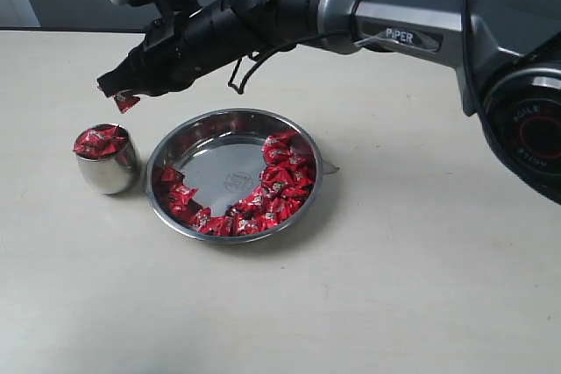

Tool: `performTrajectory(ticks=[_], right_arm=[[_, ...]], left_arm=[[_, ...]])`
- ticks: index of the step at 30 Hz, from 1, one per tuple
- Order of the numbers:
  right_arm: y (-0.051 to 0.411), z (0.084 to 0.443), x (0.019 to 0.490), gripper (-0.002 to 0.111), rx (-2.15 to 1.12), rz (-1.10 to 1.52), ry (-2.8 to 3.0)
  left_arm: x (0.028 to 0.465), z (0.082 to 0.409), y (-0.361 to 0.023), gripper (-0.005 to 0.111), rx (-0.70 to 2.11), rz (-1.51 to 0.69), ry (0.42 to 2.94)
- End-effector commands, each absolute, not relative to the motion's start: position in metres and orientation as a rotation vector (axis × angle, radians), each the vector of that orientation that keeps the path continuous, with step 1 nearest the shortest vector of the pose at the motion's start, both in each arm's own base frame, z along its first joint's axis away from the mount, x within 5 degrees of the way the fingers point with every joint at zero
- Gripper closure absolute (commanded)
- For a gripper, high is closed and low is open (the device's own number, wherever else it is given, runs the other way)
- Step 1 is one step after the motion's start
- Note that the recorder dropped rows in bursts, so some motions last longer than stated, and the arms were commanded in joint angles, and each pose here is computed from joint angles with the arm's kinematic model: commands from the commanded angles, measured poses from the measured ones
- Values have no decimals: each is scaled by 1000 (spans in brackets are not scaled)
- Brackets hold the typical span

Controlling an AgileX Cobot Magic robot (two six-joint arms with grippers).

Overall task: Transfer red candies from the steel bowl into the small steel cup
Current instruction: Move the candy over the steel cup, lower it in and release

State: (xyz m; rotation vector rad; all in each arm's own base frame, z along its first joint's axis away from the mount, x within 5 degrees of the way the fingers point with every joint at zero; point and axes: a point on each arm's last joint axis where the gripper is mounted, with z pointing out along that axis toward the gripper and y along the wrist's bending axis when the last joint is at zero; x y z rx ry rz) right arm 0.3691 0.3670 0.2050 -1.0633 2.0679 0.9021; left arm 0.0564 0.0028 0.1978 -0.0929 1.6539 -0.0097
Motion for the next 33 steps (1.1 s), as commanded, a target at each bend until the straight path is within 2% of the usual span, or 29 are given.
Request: performTrajectory(ticks=[1, 8, 33], right_arm=[[379, 198, 362, 109, -1167, 856, 1981], [394, 186, 350, 109, -1253, 827, 1935], [396, 171, 351, 109, -1266, 815, 1959]], left_arm=[[56, 198, 3, 106, -92, -17, 1644], [56, 198, 3, 106, -92, -17, 1644], [56, 198, 3, 106, -92, -17, 1644]])
